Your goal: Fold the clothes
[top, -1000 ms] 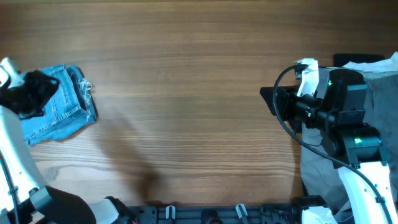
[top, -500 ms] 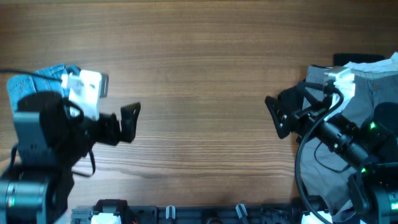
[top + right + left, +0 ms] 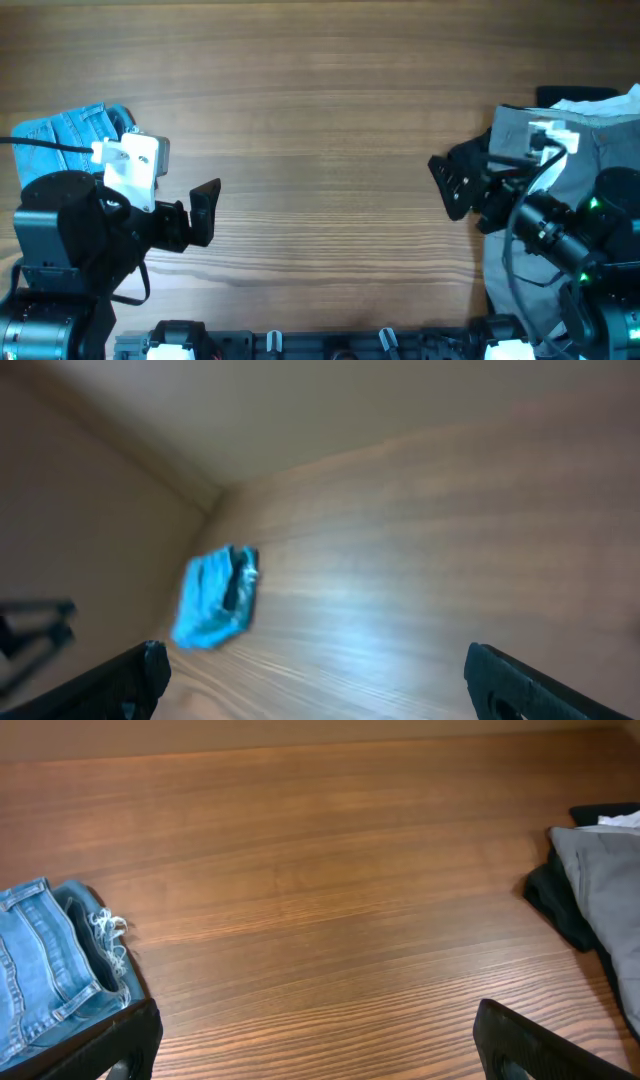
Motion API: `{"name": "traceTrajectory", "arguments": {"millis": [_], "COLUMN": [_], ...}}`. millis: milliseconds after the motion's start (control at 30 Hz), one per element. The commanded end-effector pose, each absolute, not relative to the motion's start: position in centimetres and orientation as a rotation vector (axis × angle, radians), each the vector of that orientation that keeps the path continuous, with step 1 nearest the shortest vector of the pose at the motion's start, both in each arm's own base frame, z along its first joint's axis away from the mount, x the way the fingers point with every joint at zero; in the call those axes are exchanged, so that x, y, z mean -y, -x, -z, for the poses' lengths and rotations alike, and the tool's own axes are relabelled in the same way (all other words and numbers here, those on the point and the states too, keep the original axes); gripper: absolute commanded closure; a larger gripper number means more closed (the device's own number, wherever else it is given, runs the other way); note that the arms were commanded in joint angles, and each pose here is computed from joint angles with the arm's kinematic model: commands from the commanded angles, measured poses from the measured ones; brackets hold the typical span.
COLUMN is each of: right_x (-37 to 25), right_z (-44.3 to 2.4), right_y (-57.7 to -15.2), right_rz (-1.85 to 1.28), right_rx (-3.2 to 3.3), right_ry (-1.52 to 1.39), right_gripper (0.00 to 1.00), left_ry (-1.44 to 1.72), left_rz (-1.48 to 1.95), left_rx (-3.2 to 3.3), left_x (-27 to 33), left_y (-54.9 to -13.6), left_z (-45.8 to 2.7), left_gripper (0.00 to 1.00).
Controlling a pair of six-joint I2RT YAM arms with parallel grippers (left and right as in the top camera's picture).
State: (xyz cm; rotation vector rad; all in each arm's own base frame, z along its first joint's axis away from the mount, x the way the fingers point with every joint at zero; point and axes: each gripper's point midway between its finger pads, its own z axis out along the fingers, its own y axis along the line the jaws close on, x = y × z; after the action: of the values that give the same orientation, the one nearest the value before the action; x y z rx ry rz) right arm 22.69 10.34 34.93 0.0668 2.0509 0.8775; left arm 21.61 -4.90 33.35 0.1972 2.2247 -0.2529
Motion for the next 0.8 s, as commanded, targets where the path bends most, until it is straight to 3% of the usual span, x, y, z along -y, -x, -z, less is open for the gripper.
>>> {"name": "traceTrajectory", "arguments": {"millis": [0,200,467,767], "right_x": [-9.0,-8.7,-6.0,-6.3], "right_z": [-35.1,-35.2,-34.8,-24.9], "right_y": [-23.3,-23.3,-23.6,-21.3], "right_rz": [-0.913,-0.739,-0.234,-0.225], "right_rx": [-2.041,-2.022,-1.738,-1.647], "right_ry": [-0.335,-0.090,0.298,0.338], "right_gripper": [0.00,0.00,0.00,0.00], "left_ry": [-0.217,-0.218,-0.218,-0.218], "left_rz": [0.232,0.232,0.232,0.232], "left_rx": [-2.220,-2.220,-2.220,-2.220], "left_x": [4.8,4.8,4.8,4.8], "left_y": [-21.6,-21.6,-21.6,-21.6], "left_z": [-33.4,-33.4,-33.4,-33.4], "left_gripper": [0.00,0.00,0.00,0.00]}}
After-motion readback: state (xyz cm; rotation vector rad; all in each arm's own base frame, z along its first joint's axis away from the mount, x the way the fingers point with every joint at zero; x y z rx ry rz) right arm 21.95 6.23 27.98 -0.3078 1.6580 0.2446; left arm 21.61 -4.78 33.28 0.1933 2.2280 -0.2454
